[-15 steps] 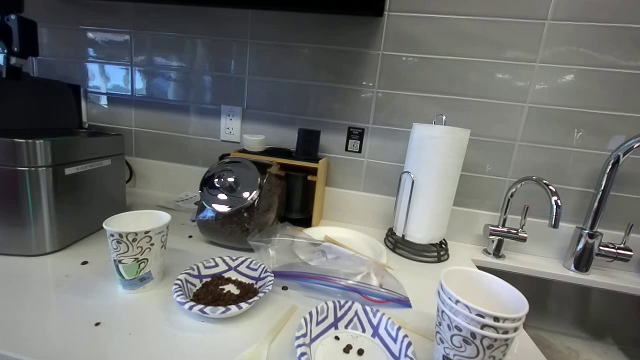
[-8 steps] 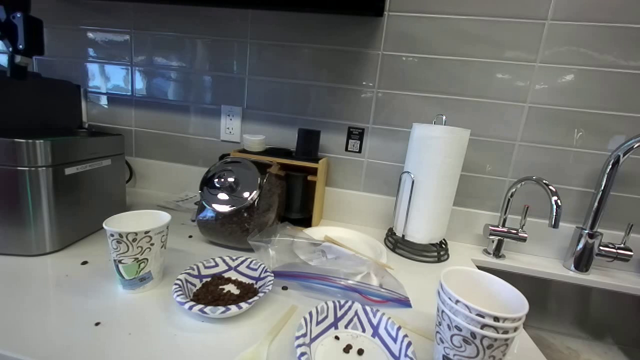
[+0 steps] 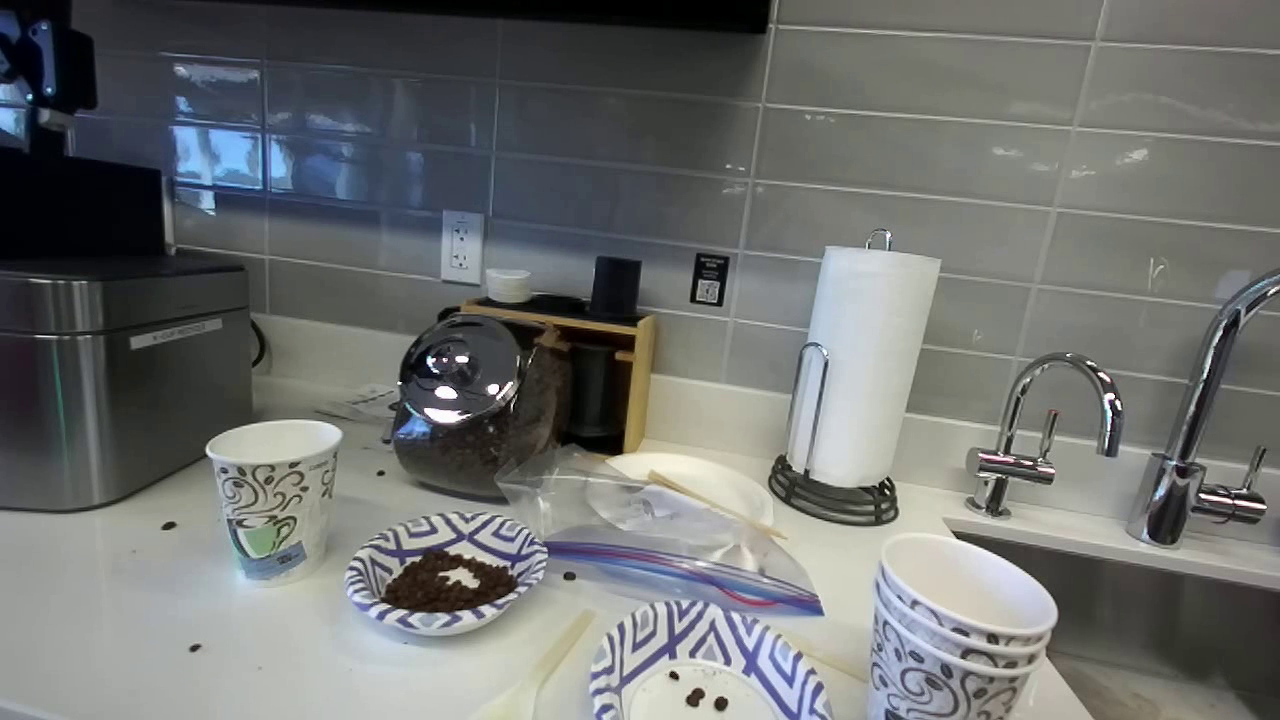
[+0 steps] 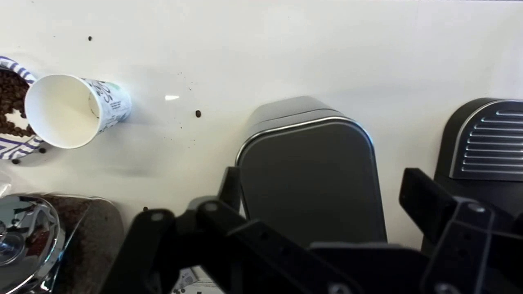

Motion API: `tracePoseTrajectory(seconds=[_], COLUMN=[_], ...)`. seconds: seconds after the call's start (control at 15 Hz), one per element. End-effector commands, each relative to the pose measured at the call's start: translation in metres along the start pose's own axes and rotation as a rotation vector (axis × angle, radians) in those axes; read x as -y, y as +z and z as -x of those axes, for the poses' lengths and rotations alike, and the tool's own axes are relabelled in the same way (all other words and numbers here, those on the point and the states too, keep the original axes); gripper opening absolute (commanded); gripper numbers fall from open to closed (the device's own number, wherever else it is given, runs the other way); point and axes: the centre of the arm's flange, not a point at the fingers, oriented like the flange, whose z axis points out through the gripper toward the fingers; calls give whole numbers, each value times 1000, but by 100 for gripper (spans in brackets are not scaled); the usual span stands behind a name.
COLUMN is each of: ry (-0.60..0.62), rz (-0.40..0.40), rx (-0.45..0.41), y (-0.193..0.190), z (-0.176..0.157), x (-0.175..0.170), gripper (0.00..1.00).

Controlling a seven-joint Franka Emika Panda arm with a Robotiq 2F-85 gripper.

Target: Open the lid on the bin and put a k-cup into it then close it

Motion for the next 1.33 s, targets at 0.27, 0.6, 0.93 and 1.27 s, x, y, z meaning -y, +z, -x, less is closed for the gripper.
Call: tracePoseTrajectory(seconds=[0.27,0.6,0.93,1.27], ry=[54,-22,-22,-33], rz=[88,159,96,-43], rx=[-56,-229,-474,-666], y=[-13,-24,-34,-43], z=[18,41,66,67], x=[0,2,5,-4], gripper=[100,100,100,100])
